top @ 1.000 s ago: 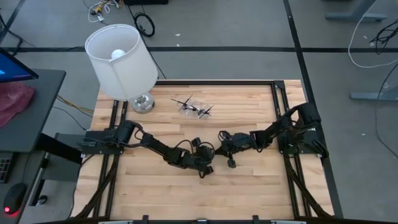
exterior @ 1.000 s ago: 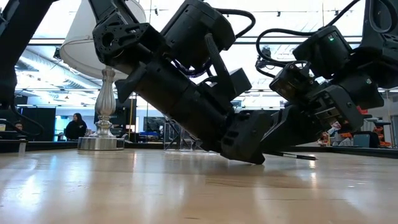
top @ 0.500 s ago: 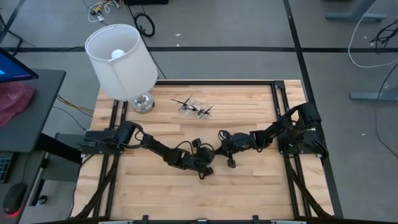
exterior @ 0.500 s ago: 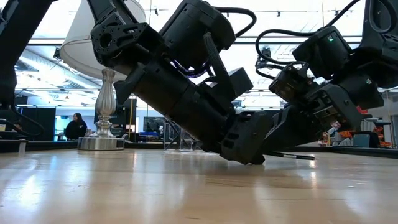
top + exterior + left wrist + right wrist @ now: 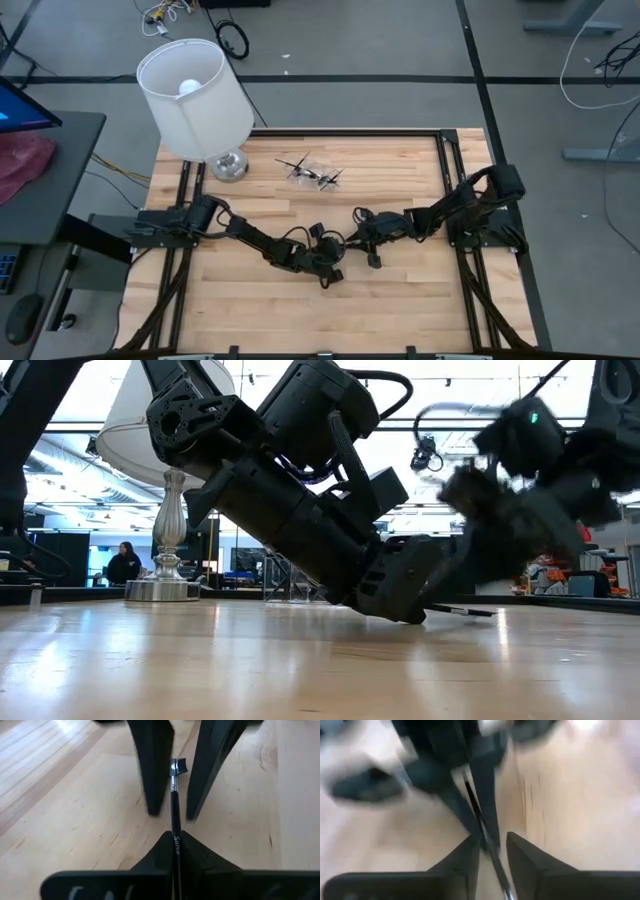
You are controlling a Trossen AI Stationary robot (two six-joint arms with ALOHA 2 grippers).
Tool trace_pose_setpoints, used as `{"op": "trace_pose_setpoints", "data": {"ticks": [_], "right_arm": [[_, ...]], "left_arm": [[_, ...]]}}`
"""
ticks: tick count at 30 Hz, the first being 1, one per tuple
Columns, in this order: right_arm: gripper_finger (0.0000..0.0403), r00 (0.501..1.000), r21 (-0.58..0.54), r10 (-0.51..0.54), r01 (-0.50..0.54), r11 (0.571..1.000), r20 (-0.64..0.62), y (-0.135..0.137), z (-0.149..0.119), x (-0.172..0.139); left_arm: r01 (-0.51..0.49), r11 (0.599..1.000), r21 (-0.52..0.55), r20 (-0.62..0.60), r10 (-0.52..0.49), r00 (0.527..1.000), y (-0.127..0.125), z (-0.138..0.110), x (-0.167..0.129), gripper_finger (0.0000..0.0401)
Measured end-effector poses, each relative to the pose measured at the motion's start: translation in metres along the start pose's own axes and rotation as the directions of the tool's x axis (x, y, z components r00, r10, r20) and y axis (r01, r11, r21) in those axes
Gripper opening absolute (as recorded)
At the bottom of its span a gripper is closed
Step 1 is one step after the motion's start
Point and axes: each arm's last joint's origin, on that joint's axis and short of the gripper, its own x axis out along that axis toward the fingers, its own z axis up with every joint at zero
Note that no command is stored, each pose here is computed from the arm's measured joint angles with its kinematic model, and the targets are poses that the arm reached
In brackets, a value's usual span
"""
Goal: Put items in baskets/containers
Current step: Put the black eyebrow brush into the transparent organizer
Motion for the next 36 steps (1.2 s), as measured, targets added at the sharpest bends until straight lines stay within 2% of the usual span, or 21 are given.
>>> {"op": "trace_pose_setpoints", "data": {"ticks": [2, 7, 11, 17, 20, 24, 29, 31, 36], "right_arm": [[0.0115, 0.999, -0.006, 0.01, -0.009, 1.0, 0.054, 0.002, 0.013, -0.008], [0.0145, 0.995, 0.001, 0.019, -0.019, 1.0, 0.097, 0.006, 0.035, -0.034], [0.0152, 0.987, -0.001, 0.031, -0.031, 1.0, 0.158, 0.01, 0.052, -0.061], [0.0153, 0.945, -0.079, 0.055, -0.031, 0.996, 0.322, 0.014, 0.076, -0.099], [0.0153, 0.917, -0.118, 0.064, -0.019, 0.993, 0.393, 0.015, 0.082, -0.11], [0.0153, 0.855, -0.114, 0.08, -0.025, 0.993, 0.513, 0.013, 0.069, -0.107], [0.0153, 0.731, -0.107, 0.122, -0.067, 0.992, 0.672, 0.012, 0.058, -0.094], [0.0153, 0.724, -0.136, 0.175, -0.113, 0.984, 0.667, 0.013, 0.058, -0.081], [0.0153, 0.774, -0.132, 0.194, -0.143, 0.981, 0.603, 0.014, 0.064, -0.037]], "left_arm": [[-0.001, 1.0, 0.002, 0.001, 0.001, 1.0, -0.001, 0.0, -0.001, 0.0012], [-0.053, 0.999, 0.012, 0.028, 0.053, 0.998, -0.005, 0.001, -0.009, 0.0011], [-0.122, 0.991, 0.05, 0.048, 0.12, 0.992, -0.007, 0.012, -0.03, 0.0011], [-0.28, 0.96, 0.02, 0.176, 0.273, 0.946, -0.011, 0.052, -0.096, 0.0011], [-0.34, 0.94, -0.027, 0.272, 0.335, 0.902, -0.014, 0.07, -0.138, 0.0011], [-0.365, 0.928, -0.07, 0.341, 0.366, 0.866, -0.02, 0.079, -0.174, 0.0013], [-0.356, 0.931, -0.083, 0.334, 0.363, 0.87, -0.018, 0.079, -0.17, 0.0011], [-0.352, 0.931, -0.092, 0.328, 0.362, 0.873, -0.016, 0.081, -0.164, 0.0011], [-0.322, 0.94, -0.115, 0.335, 0.342, 0.878, -0.013, 0.092, -0.157, 0.0011]]}}
